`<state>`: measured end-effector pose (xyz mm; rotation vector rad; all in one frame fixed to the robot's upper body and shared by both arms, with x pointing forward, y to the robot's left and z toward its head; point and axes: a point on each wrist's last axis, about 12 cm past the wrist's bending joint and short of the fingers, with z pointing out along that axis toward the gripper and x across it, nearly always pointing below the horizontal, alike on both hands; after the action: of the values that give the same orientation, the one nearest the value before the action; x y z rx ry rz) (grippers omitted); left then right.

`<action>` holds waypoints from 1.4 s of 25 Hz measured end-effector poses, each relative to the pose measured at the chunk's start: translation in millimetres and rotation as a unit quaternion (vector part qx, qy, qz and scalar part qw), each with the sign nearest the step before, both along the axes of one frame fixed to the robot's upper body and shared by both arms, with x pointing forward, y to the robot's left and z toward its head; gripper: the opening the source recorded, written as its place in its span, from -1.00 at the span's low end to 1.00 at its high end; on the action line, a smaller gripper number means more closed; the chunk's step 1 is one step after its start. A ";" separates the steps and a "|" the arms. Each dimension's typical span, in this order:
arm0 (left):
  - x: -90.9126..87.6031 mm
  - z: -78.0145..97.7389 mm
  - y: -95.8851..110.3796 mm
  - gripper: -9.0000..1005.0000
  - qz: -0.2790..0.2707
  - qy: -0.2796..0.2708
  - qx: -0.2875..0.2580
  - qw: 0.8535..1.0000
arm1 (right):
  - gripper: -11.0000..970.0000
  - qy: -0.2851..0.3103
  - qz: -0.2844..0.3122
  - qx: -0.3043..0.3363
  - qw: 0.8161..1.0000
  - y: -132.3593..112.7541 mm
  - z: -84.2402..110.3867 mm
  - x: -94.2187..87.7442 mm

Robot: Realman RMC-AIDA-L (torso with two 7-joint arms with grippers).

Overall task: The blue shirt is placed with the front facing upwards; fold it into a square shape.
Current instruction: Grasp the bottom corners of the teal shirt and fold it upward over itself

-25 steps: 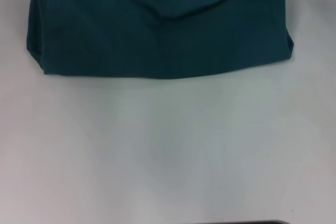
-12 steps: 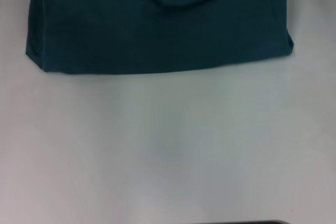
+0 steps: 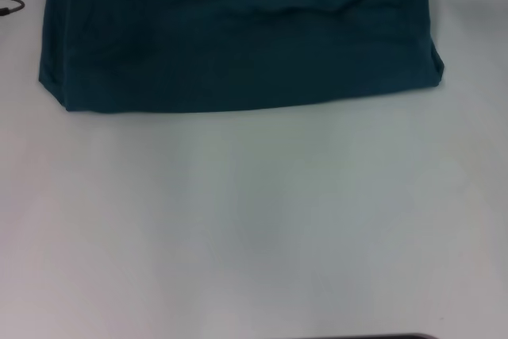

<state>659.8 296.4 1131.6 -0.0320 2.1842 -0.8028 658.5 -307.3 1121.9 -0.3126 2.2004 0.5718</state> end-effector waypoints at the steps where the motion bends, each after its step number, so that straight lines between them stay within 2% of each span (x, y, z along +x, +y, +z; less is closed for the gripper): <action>1: -0.5 -1.5 -0.7 -0.98 0.001 0.000 0.001 1.000 | -0.92 0.001 -0.001 -0.001 1.000 1.2 -2.3 -0.4; 8: -5.5 -11.2 -1.0 -0.98 0.010 0.004 0.003 1.000 | -0.92 0.005 -0.005 -0.009 1.000 8.4 -11.9 -1.7; 24: -16.4 -20.3 5.3 -0.98 0.007 0.011 -0.004 1.000 | -0.92 0.015 -0.009 -0.007 1.000 11.1 -23.0 -8.3; 35: -36.1 -28.1 30.9 -0.97 0.029 0.006 -0.028 0.999 | -0.92 0.027 -0.005 0.000 1.000 9.5 -29.7 -15.7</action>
<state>623.7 327.3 1103.6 -0.1277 2.1624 -0.8336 642.8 -297.7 1092.2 -0.2883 2.2516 0.5806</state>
